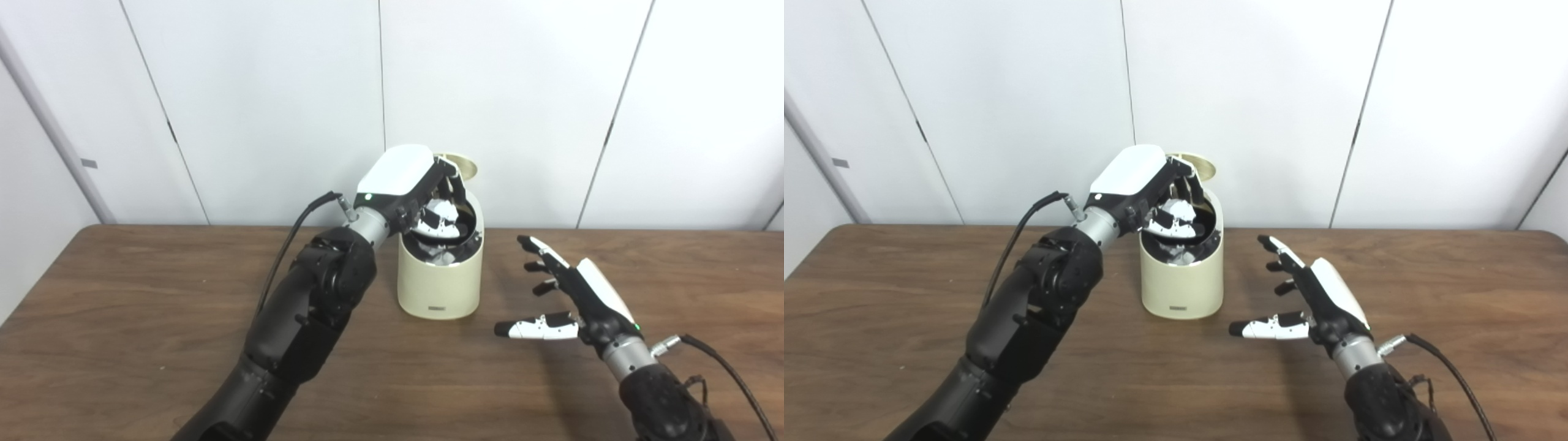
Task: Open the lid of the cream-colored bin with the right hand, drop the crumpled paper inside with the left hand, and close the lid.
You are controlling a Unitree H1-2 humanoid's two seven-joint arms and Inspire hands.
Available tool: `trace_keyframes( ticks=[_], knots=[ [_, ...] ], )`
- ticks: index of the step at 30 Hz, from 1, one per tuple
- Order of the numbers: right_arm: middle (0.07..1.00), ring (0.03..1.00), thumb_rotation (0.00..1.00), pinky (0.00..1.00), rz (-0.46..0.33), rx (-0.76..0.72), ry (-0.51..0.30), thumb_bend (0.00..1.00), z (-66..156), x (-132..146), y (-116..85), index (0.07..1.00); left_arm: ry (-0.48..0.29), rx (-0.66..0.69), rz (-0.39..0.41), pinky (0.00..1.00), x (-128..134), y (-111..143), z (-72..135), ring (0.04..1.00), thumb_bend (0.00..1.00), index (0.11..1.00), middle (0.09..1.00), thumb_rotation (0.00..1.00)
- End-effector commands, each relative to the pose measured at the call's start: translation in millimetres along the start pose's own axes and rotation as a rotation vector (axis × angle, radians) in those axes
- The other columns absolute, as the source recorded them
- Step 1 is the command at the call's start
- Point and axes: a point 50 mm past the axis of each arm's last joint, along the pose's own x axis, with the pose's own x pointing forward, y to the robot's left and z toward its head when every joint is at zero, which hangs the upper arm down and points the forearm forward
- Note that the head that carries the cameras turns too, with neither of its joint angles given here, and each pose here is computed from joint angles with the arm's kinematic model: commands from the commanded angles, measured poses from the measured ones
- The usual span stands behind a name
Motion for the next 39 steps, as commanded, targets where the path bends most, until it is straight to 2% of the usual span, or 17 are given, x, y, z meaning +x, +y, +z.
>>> trace_keyframes(
  ticks=[1, 4, 11, 14, 20, 21, 22, 23, 25, 30, 35, 39],
  knots=[
    [0.923, 0.831, 0.32, 0.65, -0.051, -0.008, -0.064, 0.88, 16, 4, -13, 0.930, -0.063, 0.045, 0.113, 0.33, 13, 23, 11, 0.373, 0.50, 0.524, 0.510, 0.00],
    [0.926, 0.837, 0.32, 0.65, -0.047, -0.008, -0.066, 0.88, 17, 2, -13, 0.932, -0.064, 0.061, 0.127, 0.33, 14, 17, 7, 0.370, 0.50, 0.520, 0.506, 0.00],
    [0.924, 0.837, 0.32, 0.65, -0.048, 0.006, -0.062, 0.88, 16, -1, -13, 0.931, -0.083, 0.136, 0.182, 0.23, 15, 4, -2, 0.329, 0.49, 0.539, 0.454, 0.00],
    [0.924, 0.838, 0.32, 0.65, -0.049, 0.005, -0.064, 0.88, 16, -2, -13, 0.932, -0.081, 0.140, 0.186, 0.24, 14, 1, -4, 0.330, 0.49, 0.537, 0.447, 0.00],
    [0.918, 0.830, 0.29, 0.65, -0.054, 0.002, -0.068, 0.87, 15, -3, -14, 0.924, -0.073, 0.155, 0.160, 0.36, 14, -1, -5, 0.399, 0.50, 0.529, 0.505, 0.00],
    [0.917, 0.831, 0.28, 0.65, -0.052, 0.003, -0.067, 0.87, 15, -3, -13, 0.923, -0.073, 0.161, 0.157, 0.38, 13, -1, -5, 0.470, 0.51, 0.507, 0.501, 0.00],
    [0.917, 0.832, 0.29, 0.65, -0.052, 0.005, -0.066, 0.87, 15, -3, -13, 0.923, -0.073, 0.161, 0.153, 0.40, 13, -1, -4, 0.512, 0.52, 0.501, 0.562, 0.03],
    [0.917, 0.832, 0.29, 0.65, -0.052, 0.007, -0.064, 0.87, 15, -3, -13, 0.923, -0.072, 0.161, 0.146, 0.43, 13, -1, -4, 0.546, 0.72, 0.565, 0.605, 0.03],
    [0.916, 0.837, 0.27, 0.66, -0.053, 0.011, -0.064, 0.86, 14, -3, -14, 0.922, -0.066, 0.175, 0.119, 0.48, 12, 0, -4, 0.611, 0.89, 0.655, 0.674, 0.07],
    [0.917, 0.836, 0.28, 0.67, -0.058, 0.004, -0.060, 0.87, 15, -4, -14, 0.923, -0.040, 0.218, 0.076, 0.51, 9, 3, -3, 0.683, 0.97, 0.756, 0.788, 0.15],
    [0.923, 0.841, 0.27, 0.68, -0.054, 0.008, -0.055, 0.87, 16, -4, -15, 0.925, -0.032, 0.228, 0.068, 0.53, 6, 5, -3, 0.718, 0.98, 0.787, 0.826, 0.16],
    [0.925, 0.842, 0.28, 0.67, -0.051, 0.010, -0.052, 0.87, 16, -4, -15, 0.929, -0.030, 0.231, 0.065, 0.54, 5, 5, -3, 0.722, 0.97, 0.782, 0.822, 0.14]
  ],
)
